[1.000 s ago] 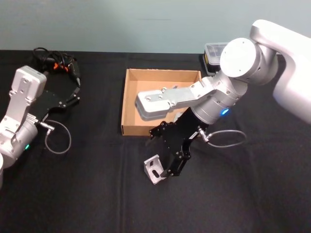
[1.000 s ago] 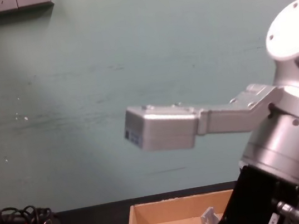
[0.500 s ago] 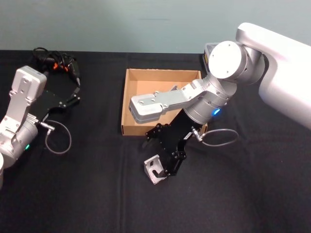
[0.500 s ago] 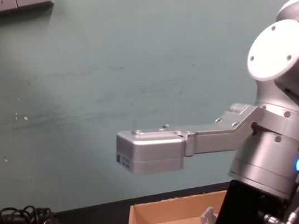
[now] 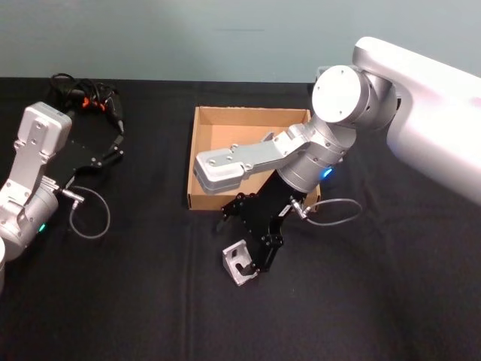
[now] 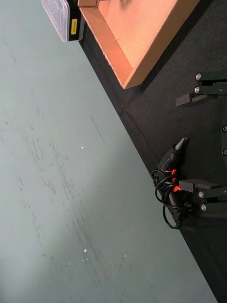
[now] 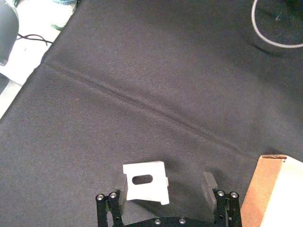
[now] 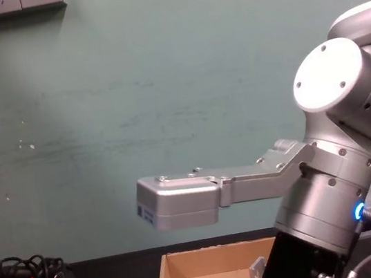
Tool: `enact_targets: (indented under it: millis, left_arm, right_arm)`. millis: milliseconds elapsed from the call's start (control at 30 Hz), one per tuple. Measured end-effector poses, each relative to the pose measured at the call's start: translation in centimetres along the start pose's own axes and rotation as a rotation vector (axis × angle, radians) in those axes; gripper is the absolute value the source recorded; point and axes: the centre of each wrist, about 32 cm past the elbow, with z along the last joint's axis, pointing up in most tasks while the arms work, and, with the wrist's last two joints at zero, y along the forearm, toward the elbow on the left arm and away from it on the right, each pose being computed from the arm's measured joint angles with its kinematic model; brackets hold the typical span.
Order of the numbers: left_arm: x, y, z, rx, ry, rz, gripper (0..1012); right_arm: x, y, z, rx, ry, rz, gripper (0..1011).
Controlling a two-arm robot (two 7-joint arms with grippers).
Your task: Use one hand to pick up the angle iron from the table and place it into the box.
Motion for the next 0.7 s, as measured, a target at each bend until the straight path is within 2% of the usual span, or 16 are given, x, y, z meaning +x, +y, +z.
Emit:
enact_targets:
  millis: [233,333,567,700]
  left_arm:
    - [0.0,0.0,0.0,0.0,0.0,0.0,1000]
    - [0.0,0.0,0.0,0.0,0.0,0.0,1000]
    - [0.0,0.0,0.0,0.0,0.0,0.0,1000]
    - [0.0,0.0,0.0,0.0,0.0,0.0,1000]
  right_arm:
    - [0.16,0.16,0.05,0.003,-0.003,0.006,1000]
    - [0.17,0.18,0.06,0.005,-0.003,0.008,964]
    - [0.23,0.24,0.09,0.01,-0.007,0.008,787]
    - [0.28,0.26,0.13,0.011,-0.006,0.006,654]
